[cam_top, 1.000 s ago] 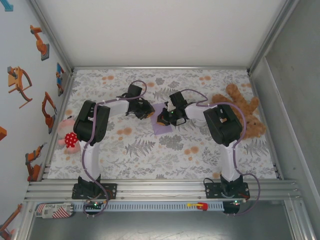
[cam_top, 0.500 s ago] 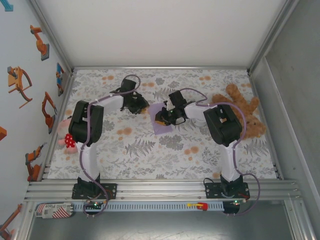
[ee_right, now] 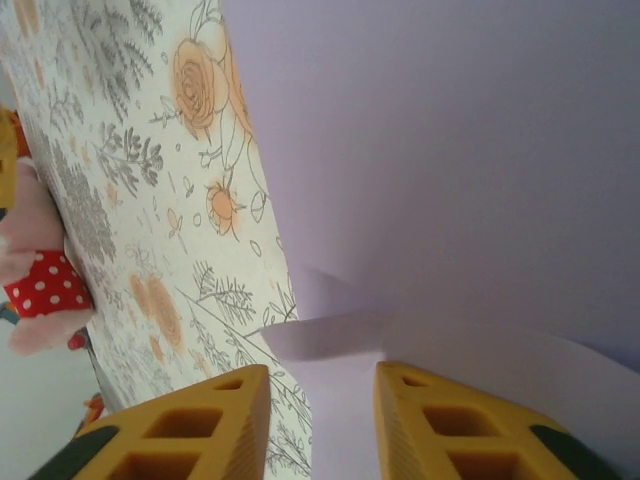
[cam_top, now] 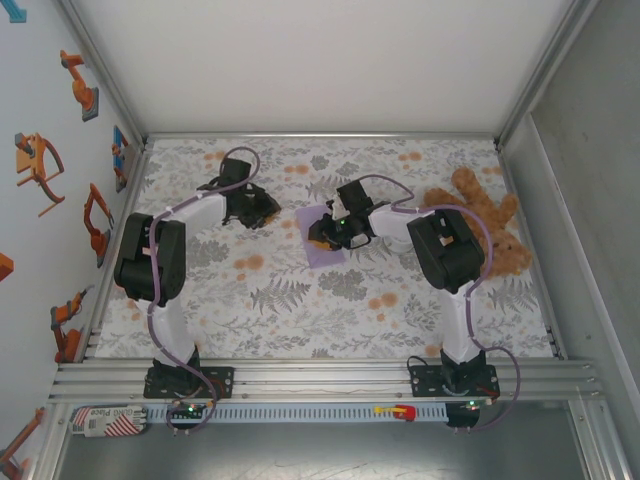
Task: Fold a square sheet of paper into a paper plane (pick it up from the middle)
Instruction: Fold the triangle a second time at the center of the table.
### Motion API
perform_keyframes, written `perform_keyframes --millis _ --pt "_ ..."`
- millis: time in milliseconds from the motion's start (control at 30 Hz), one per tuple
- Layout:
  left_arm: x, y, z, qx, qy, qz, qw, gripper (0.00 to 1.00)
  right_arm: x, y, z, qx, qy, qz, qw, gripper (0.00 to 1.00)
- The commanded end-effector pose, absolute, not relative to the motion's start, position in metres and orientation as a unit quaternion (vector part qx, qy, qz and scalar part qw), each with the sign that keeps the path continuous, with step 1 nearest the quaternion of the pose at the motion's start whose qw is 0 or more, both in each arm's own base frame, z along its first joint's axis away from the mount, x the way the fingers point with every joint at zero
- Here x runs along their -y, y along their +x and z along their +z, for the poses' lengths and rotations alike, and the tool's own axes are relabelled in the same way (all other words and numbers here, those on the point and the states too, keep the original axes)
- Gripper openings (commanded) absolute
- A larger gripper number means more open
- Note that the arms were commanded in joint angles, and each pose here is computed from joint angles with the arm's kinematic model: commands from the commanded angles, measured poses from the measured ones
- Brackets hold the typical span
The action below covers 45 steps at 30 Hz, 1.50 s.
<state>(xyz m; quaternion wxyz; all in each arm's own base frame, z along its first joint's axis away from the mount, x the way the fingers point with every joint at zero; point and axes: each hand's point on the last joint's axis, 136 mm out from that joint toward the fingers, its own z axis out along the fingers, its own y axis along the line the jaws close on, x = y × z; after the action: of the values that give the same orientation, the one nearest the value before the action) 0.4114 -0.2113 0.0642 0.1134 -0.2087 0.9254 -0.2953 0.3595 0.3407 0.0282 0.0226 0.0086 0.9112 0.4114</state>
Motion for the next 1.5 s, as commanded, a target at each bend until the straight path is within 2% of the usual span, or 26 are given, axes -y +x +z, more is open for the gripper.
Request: perform_keyframes --millis 0,133,267,633,1267,1467 --pt "0.227 0.396 0.075 -0.926 -0.176 -0.315 0.108 0.23 -0.329 0.352 0.006 -0.928 0.019 0.373 0.008 0.24" --pt "0.249 0.382 0.072 -0.928 -0.147 -0.328 0.096 0.17 -0.324 0.348 -0.002 -0.933 0.024 0.36 -0.001 0.09" --pt "0.269 0.371 0.068 -0.932 -0.115 -0.331 0.092 0.12 -0.322 0.345 -0.007 -0.935 0.028 0.352 -0.008 0.0" --pt "0.299 0.355 0.041 -0.941 -0.084 -0.323 0.055 0.02 -0.32 0.343 -0.012 -0.938 0.032 0.344 -0.015 0.0" --pt "0.29 0.346 0.006 -0.963 -0.085 -0.256 0.025 0.0 -0.32 0.345 -0.009 -0.938 0.03 0.346 -0.011 0.0" --pt "0.278 0.342 -0.003 -0.969 -0.088 -0.231 0.022 0.0 -0.33 0.356 0.022 -0.924 0.008 0.382 0.022 0.0"
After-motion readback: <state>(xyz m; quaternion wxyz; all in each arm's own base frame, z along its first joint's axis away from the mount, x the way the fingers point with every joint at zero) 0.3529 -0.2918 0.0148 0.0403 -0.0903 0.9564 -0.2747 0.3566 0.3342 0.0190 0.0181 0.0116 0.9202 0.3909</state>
